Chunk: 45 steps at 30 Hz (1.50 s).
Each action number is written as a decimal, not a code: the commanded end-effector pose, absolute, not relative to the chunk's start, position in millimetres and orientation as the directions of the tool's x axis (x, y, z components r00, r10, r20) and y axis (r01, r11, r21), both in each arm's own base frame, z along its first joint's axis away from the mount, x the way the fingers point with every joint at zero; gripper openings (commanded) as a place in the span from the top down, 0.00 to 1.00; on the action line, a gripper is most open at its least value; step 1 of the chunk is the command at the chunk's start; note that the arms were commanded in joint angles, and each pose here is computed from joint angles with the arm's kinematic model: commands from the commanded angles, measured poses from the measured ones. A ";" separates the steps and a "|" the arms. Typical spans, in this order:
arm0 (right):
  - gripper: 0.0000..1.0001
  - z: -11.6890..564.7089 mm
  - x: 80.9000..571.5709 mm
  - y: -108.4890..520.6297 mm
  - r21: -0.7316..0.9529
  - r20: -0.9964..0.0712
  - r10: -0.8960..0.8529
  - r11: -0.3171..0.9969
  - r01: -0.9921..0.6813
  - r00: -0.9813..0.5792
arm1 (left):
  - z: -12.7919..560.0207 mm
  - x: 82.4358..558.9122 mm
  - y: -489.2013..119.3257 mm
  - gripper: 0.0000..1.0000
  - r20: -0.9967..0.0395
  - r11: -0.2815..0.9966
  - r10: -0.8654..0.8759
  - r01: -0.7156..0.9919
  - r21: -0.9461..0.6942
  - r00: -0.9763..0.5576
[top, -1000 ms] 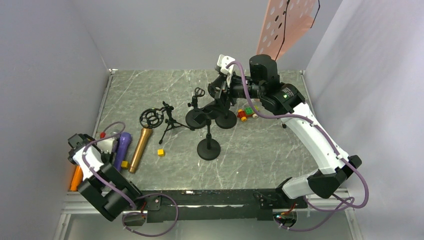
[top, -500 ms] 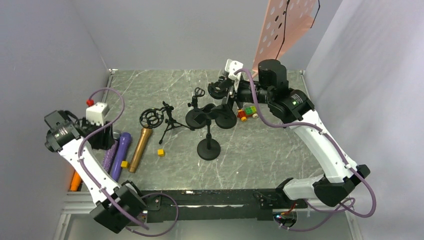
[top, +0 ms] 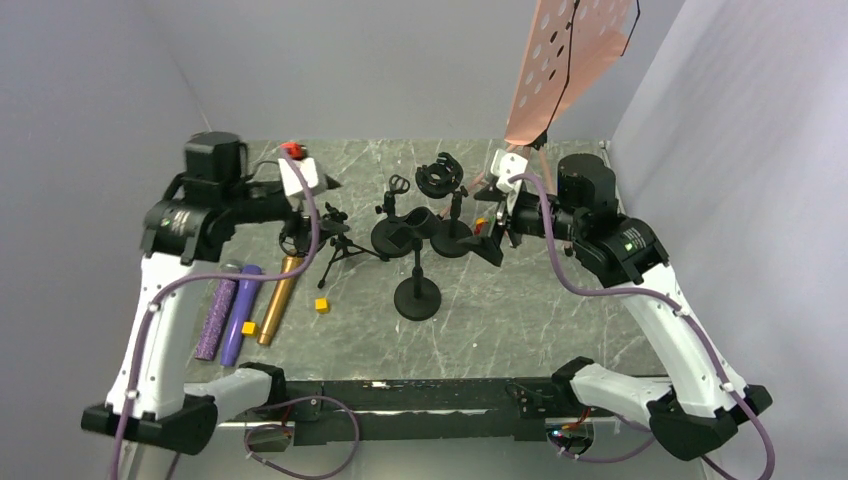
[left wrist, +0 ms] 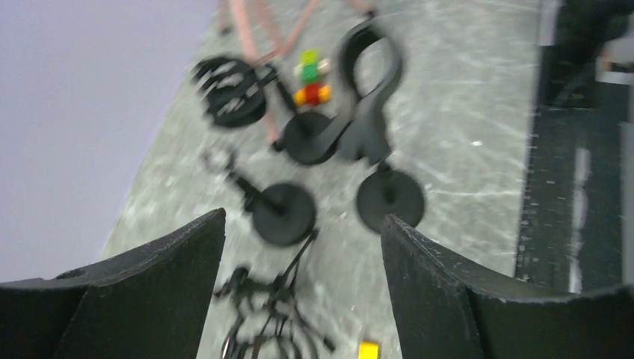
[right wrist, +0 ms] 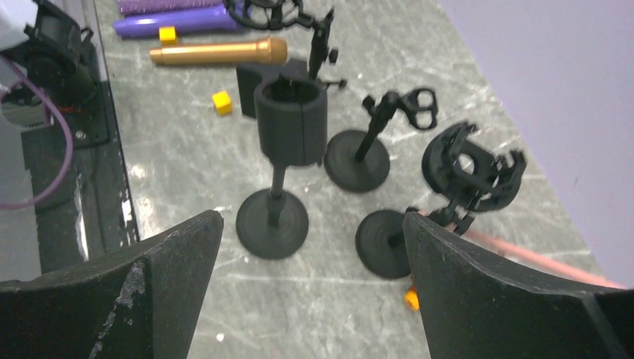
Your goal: Remove the microphone from the stand
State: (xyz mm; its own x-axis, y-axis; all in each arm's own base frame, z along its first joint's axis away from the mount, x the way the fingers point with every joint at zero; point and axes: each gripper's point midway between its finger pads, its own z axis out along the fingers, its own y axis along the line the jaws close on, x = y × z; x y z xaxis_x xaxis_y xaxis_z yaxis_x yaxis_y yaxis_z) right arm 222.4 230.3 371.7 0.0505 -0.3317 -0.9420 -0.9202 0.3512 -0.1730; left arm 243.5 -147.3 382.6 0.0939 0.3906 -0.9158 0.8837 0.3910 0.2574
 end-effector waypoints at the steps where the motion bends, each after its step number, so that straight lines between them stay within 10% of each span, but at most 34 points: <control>1: 0.06 343.6 214.5 218.4 -0.128 -0.940 -0.341 0.336 -0.933 0.006 | 384.7 215.3 -210.9 0.20 -0.926 0.085 0.310 0.965 0.250 0.213; 24: 0.01 379.2 227.8 313.5 -0.147 -0.938 -0.317 0.002 -0.989 0.139 | 343.0 206.3 -209.1 0.16 -0.876 0.259 0.435 0.902 0.344 0.209; 45: 0.19 331.1 245.1 313.4 0.012 -0.772 -0.626 0.163 -0.987 -0.113 | 340.2 209.8 -186.9 0.16 -0.926 0.369 0.355 0.892 0.261 0.124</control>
State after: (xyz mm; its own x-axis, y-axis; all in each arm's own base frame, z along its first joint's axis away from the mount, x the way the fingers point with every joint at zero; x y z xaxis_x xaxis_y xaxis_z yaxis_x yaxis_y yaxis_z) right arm 252.1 331.4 318.4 -0.0965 -0.6085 -0.7877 -0.9932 0.1112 0.0358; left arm 210.3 -179.6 327.4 0.1050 0.4154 -0.9035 0.8847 0.3760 0.2757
